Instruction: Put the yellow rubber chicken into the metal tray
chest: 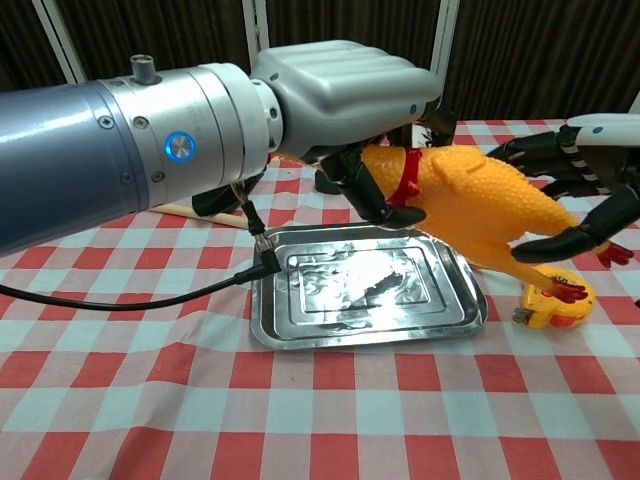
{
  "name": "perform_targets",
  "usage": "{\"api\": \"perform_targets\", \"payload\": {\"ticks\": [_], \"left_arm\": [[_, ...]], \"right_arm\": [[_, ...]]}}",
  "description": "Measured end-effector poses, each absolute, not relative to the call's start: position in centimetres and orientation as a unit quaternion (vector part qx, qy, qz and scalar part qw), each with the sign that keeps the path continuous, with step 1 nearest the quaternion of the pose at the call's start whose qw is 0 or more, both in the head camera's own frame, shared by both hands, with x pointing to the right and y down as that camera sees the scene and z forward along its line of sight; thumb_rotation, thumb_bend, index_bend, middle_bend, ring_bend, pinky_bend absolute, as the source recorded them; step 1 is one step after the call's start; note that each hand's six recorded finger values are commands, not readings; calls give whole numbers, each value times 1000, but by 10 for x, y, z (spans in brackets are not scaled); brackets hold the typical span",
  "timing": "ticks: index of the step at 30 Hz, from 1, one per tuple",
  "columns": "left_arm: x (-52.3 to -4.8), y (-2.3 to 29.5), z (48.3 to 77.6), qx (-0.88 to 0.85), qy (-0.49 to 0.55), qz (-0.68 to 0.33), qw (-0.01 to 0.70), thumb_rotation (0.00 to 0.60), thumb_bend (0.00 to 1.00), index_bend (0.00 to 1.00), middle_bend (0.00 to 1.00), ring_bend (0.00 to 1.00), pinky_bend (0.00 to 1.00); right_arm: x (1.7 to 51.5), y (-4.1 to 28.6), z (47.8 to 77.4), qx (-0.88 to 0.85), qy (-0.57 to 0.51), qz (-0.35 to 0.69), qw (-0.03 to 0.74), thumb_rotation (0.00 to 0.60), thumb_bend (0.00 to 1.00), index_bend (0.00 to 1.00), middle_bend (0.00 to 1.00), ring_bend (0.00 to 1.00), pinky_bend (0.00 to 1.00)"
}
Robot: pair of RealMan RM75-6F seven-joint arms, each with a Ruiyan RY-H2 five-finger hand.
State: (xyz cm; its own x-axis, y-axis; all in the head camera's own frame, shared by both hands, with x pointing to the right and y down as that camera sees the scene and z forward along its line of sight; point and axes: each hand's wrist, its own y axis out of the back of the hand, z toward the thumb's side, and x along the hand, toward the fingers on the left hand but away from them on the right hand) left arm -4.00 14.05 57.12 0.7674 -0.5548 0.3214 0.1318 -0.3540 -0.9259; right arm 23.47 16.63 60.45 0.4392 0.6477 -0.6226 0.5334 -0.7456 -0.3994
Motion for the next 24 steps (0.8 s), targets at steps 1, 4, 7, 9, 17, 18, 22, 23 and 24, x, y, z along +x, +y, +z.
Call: {"api": "perform_targets", "payload": {"ticks": [1, 4, 7, 9, 17, 18, 22, 23, 24], "left_arm": [[-41, 140, 572, -762, 139, -312, 551, 600, 485, 603, 714, 651, 814], [-45, 140, 573, -762, 141, -313, 550, 600, 485, 603, 714, 651, 815], [-48, 140, 574, -762, 144, -312, 548, 600, 484, 603, 714, 651, 814], [-51, 139, 574, -762, 146, -311, 549, 600, 483, 604, 714, 651, 813], [-69, 140, 577, -768, 157, -307, 539, 600, 479, 602, 711, 650, 807], [-74, 141, 579, -771, 160, -306, 535, 600, 477, 601, 709, 649, 803], [-86, 142, 585, -780, 168, -307, 518, 600, 471, 595, 705, 648, 795], [-89, 142, 587, -783, 171, -309, 512, 600, 471, 593, 705, 648, 791], [-93, 141, 591, -786, 175, -311, 505, 600, 468, 591, 704, 648, 783]], "right_arm": [[236, 166, 603, -847, -346, 397, 76, 600, 95, 0, 21, 0, 120], [238, 166, 600, -849, -339, 397, 89, 600, 79, 0, 3, 0, 97], [242, 165, 598, -847, -340, 395, 101, 600, 77, 0, 0, 0, 82], [245, 165, 596, -845, -341, 398, 111, 600, 77, 0, 0, 0, 77], [273, 161, 587, -824, -350, 419, 151, 600, 76, 0, 0, 0, 71], [276, 159, 586, -821, -352, 422, 156, 600, 76, 0, 0, 0, 71], [289, 155, 582, -812, -373, 422, 154, 600, 107, 0, 0, 0, 71], [292, 154, 581, -809, -380, 421, 151, 600, 122, 0, 0, 0, 71], [296, 153, 580, -807, -388, 420, 149, 600, 128, 0, 0, 0, 71]]}}
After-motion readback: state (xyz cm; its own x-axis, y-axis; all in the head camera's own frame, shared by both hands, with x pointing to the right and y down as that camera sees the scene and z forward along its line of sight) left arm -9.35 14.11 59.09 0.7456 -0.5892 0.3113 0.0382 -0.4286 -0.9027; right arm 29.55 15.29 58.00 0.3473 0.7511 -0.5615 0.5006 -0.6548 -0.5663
